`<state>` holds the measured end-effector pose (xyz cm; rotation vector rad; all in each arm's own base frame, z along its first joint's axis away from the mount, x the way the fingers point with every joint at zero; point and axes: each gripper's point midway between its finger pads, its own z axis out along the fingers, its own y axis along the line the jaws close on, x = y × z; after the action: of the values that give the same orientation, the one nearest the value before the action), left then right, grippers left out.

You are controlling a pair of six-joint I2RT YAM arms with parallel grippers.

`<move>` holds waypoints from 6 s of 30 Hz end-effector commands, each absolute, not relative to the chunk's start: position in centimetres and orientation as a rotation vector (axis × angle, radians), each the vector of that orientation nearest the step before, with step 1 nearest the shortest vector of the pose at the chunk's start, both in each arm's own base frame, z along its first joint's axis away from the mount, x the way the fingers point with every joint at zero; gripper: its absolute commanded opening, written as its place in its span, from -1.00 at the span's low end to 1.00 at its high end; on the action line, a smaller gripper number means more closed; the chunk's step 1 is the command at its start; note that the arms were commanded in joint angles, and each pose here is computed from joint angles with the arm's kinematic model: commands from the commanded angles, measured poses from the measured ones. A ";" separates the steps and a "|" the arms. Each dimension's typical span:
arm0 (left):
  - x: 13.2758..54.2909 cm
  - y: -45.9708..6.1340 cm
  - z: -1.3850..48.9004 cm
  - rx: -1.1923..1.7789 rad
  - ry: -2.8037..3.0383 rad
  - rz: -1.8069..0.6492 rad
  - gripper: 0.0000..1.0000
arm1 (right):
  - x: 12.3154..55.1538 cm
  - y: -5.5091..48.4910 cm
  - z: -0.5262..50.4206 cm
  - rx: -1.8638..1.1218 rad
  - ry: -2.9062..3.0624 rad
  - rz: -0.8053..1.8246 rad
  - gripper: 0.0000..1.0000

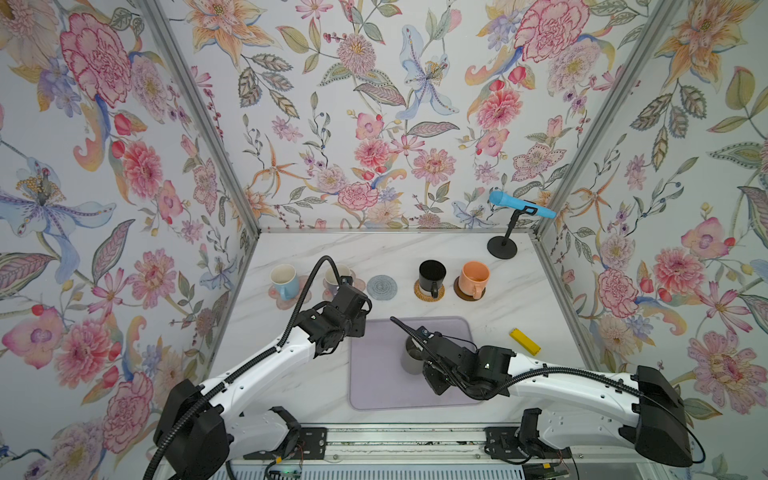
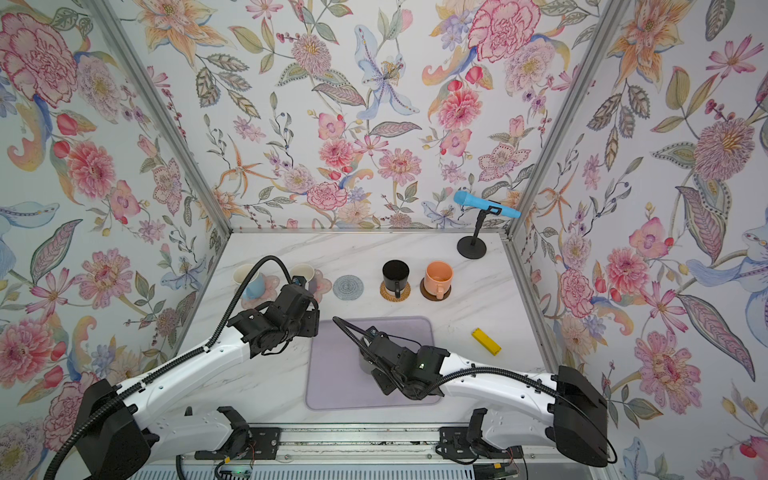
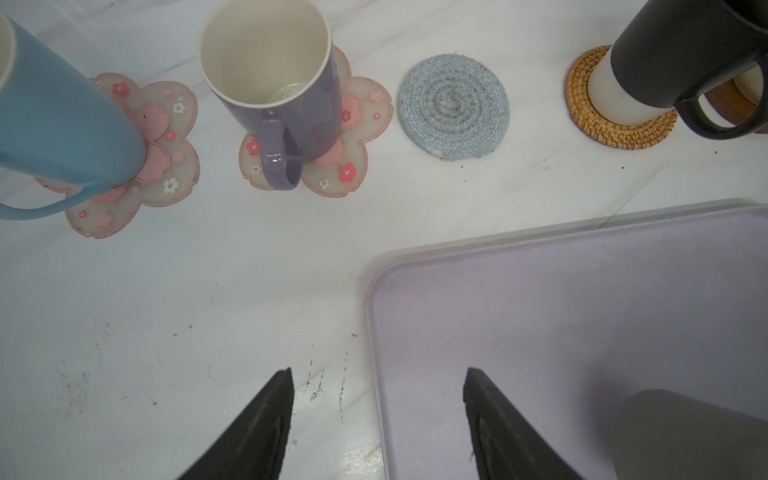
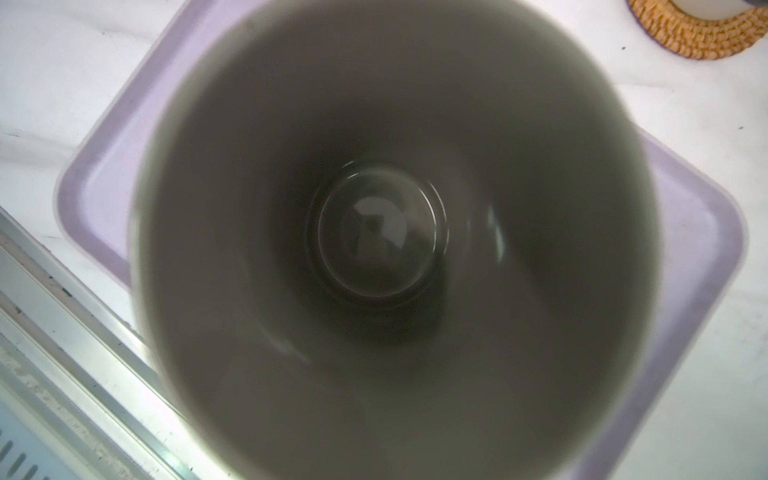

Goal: Place cups on coasters
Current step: Pick up the cup from the tray, then place the cup on the coaster.

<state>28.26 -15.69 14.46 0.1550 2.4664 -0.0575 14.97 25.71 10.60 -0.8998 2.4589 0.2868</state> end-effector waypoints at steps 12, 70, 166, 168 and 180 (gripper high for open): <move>29.1 -16.8 15.0 0.419 2.446 0.011 0.40 | 17.7 27.7 15.8 -0.775 2.332 0.395 -1.00; 29.1 -16.2 19.5 0.520 2.328 -0.048 0.49 | 27.8 34.6 19.9 -0.667 2.257 0.355 -1.00; 30.1 -12.7 15.9 0.396 2.437 -0.064 0.49 | 42.3 37.7 11.1 -0.469 2.476 0.119 -1.00; 30.1 -12.6 15.9 0.395 2.438 -0.061 0.49 | 42.2 37.4 11.1 -0.471 2.482 0.105 -1.00; 30.0 -12.3 15.8 0.383 2.442 -0.051 0.49 | 41.9 36.4 11.0 -0.467 2.497 0.048 -1.00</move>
<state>30.21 -13.03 16.56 0.3900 2.4157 -0.0733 41.14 36.43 8.84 -0.5195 2.5460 0.0686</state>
